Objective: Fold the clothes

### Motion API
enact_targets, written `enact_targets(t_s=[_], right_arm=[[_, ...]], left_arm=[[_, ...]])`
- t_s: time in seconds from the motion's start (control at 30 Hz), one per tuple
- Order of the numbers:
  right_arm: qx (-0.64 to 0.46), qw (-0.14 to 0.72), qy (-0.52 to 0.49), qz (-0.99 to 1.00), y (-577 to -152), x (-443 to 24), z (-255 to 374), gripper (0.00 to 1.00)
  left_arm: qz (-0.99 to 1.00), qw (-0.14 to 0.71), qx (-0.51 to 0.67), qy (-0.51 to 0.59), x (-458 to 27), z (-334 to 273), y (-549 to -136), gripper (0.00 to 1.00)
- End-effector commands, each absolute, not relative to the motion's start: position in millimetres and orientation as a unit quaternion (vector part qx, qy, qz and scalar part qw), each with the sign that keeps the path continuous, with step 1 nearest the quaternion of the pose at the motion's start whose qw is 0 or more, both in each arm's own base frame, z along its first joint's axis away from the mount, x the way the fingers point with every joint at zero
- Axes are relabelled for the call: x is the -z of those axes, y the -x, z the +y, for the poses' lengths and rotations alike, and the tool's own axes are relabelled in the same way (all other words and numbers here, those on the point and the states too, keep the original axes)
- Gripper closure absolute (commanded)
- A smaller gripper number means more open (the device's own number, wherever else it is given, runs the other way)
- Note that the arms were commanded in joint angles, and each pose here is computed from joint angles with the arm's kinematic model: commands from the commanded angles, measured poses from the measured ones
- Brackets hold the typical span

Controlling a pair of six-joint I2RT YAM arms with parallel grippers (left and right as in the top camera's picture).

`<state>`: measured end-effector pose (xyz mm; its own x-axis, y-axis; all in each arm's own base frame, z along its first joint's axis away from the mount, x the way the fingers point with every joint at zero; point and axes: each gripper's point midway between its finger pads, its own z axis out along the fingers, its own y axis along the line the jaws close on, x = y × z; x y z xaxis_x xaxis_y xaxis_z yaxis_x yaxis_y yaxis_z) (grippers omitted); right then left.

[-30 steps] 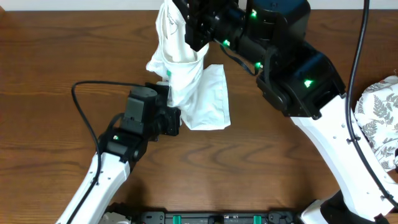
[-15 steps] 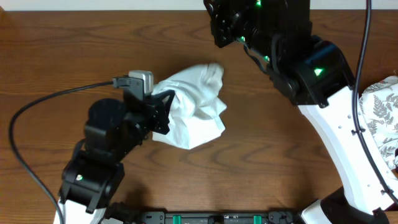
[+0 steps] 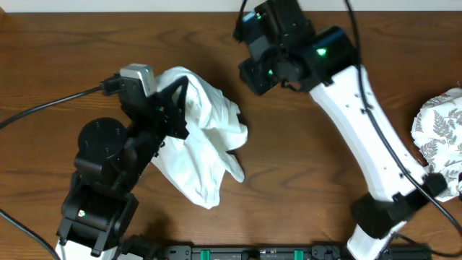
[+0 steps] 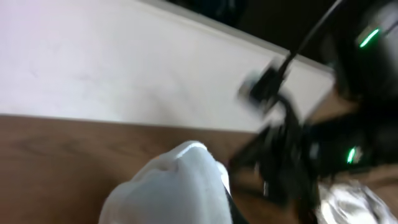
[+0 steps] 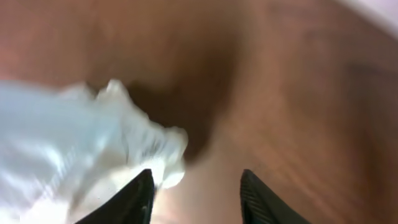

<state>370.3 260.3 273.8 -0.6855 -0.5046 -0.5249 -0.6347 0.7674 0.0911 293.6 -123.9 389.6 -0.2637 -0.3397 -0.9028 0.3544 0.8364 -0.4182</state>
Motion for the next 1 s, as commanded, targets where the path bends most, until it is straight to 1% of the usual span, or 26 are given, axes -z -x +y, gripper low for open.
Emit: enact_targets(t_s=[0.0,0.1,0.27,0.4,0.43,0.5,0.63,0.83,0.87,0.97], right_arm=[[-0.164,0.220,0.370,0.888,-362,-264,272,0.55],[-0.170,0.215,0.384,0.882,-360,-262,275,0.55],[-0.221,0.187,0.449,0.845,-334,-262,288,0.54],[-0.236,0.175,0.506,0.811,-314,-258,303,0.50],[-0.239,0.174,0.525,0.798,-308,-257,308,0.46],[-0.239,0.176,0.559,0.775,-299,-252,319,0.44],[-0.239,0.190,0.612,0.729,-287,-237,348,0.42],[-0.251,0.219,0.628,0.703,-280,-213,387,0.38],[-0.249,0.228,0.620,0.709,-283,-209,392,0.37],[-0.236,0.252,0.588,0.732,-296,-204,402,0.37]], left_arm=[[0.710,0.668,0.222,0.026,-423,-96,-297,0.94],[0.702,0.691,0.164,0.045,-433,-76,-299,0.94],[0.683,0.720,0.098,0.074,-452,-50,-297,0.94],[0.660,0.742,0.082,0.082,-471,-42,-294,0.94],[0.654,0.747,0.083,0.085,-475,-41,-293,0.94],[0.644,0.755,0.087,0.088,-483,-41,-291,0.94],[0.630,0.767,0.085,0.085,-496,-39,-288,0.94],[0.616,0.782,0.041,0.083,-517,-29,-283,0.94],[0.613,0.785,0.036,0.084,-520,-27,-281,0.94],[0.605,0.790,0.017,0.099,-529,-17,-277,0.94]])
